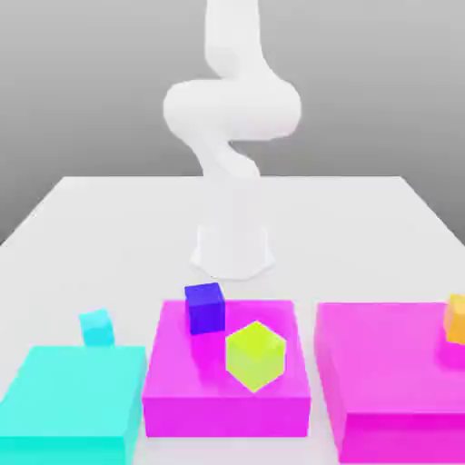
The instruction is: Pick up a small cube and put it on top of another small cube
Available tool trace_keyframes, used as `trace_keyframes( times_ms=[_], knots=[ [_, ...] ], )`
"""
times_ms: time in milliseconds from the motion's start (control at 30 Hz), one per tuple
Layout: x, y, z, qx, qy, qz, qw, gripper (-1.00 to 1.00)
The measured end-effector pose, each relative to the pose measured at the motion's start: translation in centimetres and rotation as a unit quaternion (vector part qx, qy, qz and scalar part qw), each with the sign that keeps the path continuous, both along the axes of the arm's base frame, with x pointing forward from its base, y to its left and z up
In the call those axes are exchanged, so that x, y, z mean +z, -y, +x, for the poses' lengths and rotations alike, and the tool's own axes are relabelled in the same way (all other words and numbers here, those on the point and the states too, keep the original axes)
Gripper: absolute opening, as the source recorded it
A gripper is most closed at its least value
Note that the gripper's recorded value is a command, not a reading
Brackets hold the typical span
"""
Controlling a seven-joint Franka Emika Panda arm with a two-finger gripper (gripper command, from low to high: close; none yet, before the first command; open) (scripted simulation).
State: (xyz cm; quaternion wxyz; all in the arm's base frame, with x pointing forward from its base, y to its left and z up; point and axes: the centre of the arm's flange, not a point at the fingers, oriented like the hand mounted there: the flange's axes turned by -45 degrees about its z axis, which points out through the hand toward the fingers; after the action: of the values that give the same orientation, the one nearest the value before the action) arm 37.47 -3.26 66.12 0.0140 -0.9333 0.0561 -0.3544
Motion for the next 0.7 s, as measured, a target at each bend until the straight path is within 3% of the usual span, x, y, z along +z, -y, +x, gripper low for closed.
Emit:
trace_keyframes(
  times_ms=[133,300,467,600,700],
  knots=[
    [-9.9,5.9,3.2,-0.082,-0.068,0.051,0.993,0.00],
    [-22.4,12.2,2.9,-0.189,-0.148,0.104,0.965,0.00],
    [-35.0,17.2,-1.9,-0.311,-0.227,0.147,0.911,0.00],
    [-44.9,20.1,-10.1,-0.431,-0.292,0.175,0.836,0.00],
    [-47.4,20.8,-12.1,-0.458,-0.301,0.178,0.817,0.00]
  ],
)
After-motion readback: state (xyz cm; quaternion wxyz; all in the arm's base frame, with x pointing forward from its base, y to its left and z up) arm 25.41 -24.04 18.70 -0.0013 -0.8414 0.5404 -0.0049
